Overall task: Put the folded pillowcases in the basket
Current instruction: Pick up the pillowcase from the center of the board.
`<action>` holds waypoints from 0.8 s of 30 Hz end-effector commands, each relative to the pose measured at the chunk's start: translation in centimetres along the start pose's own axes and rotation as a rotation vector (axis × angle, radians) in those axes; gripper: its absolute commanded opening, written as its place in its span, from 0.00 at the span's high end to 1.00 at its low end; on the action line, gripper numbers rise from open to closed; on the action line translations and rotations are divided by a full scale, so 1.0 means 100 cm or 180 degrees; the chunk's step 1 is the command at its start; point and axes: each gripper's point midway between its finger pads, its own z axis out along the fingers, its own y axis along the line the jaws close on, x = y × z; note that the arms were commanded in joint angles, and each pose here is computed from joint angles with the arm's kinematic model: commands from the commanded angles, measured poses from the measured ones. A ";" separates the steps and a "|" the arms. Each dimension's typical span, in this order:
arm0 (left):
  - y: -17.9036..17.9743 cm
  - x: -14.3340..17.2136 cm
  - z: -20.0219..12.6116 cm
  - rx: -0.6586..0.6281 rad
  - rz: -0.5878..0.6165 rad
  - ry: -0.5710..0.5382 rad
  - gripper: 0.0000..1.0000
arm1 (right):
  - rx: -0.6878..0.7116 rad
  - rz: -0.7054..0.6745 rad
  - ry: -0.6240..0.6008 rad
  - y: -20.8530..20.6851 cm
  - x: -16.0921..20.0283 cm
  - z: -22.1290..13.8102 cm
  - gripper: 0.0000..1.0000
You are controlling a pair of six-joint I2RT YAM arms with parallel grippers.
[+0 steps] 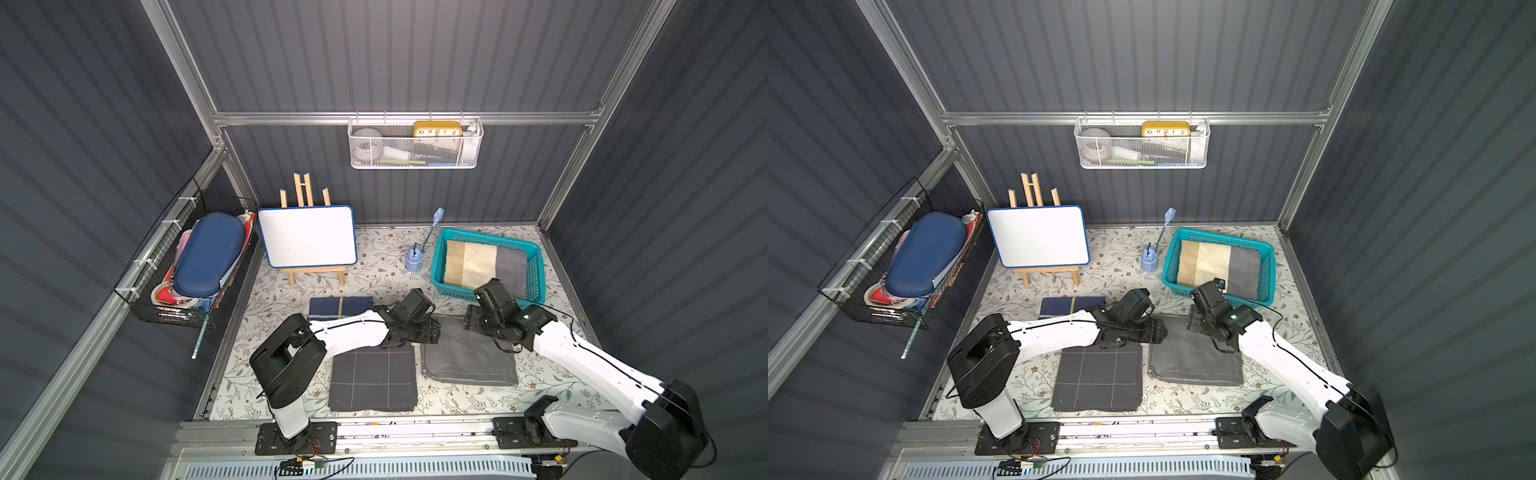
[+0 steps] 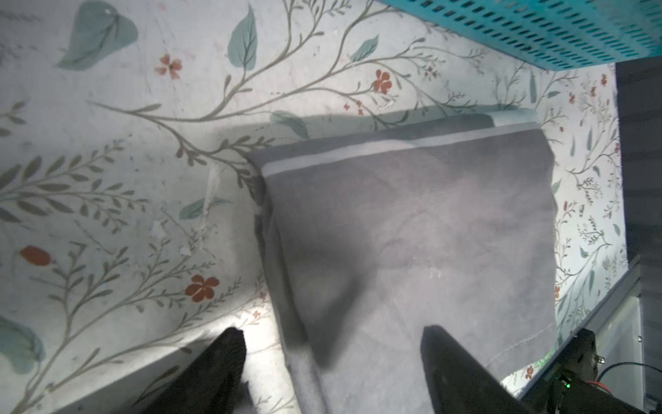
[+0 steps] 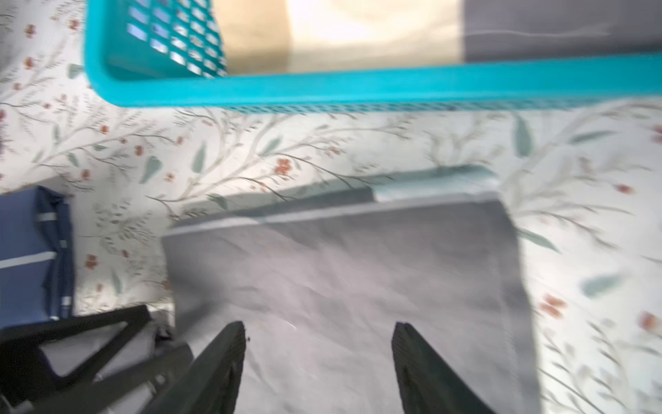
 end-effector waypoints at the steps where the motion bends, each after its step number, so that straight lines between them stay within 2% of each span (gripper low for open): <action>1: -0.001 0.006 0.003 -0.0041 0.0043 0.0135 0.21 | 0.0616 0.0039 0.0151 -0.054 0.030 -0.006 0.31; 8: -0.008 0.012 0.016 -0.0039 0.0127 0.0284 0.23 | 0.0798 0.0516 0.0015 -0.092 0.050 -0.006 0.31; 15: -0.011 0.018 0.032 -0.0057 0.0194 0.0427 0.24 | 0.0819 0.1103 0.0293 -0.114 0.069 0.020 0.31; 24: -0.012 0.021 0.043 -0.0077 0.0208 0.0494 0.34 | 0.0554 0.1297 0.0405 -0.111 0.077 0.042 0.31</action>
